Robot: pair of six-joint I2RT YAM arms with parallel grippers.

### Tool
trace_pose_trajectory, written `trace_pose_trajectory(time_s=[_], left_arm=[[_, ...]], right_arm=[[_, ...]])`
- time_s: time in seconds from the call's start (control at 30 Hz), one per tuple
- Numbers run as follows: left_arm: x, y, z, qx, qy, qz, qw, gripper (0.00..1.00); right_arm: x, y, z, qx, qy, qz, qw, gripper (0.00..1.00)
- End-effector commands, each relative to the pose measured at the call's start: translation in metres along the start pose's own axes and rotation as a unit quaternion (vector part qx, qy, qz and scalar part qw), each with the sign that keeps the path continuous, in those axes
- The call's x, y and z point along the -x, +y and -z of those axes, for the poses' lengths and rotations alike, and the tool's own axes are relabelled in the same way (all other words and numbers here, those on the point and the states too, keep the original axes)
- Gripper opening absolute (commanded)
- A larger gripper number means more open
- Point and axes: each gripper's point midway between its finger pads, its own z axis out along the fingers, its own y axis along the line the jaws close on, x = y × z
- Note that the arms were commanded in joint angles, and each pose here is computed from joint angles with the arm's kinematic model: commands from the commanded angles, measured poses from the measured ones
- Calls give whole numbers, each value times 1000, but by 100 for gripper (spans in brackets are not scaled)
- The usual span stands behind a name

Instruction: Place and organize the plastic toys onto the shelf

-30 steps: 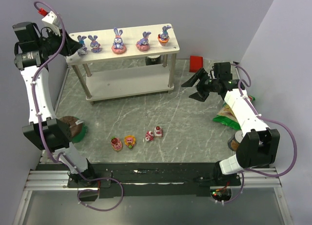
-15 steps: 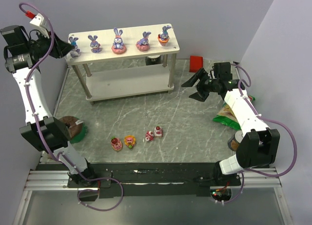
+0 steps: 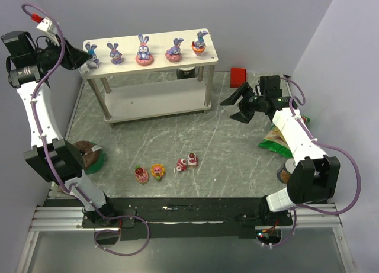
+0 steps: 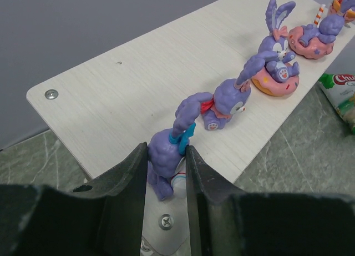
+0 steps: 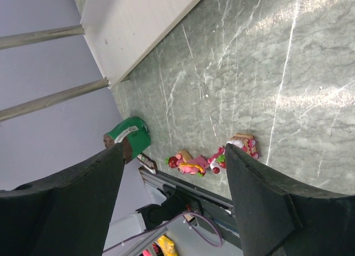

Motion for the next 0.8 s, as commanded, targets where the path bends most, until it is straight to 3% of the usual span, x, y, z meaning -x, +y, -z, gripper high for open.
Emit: trace_pose_trajectory(time_s=[0.0, 0.47, 0.77], left_arm=[[1, 0, -3, -18, -7, -2, 1000, 21], [7, 3, -2, -7, -18, -12, 1000, 48], [17, -1, 2, 7, -28, -30, 999, 72]], right_arm=[[6, 14, 9, 18, -22, 13, 1000, 80], [5, 13, 10, 22, -25, 17, 999, 80], [4, 13, 10, 24, -24, 20, 999, 80]])
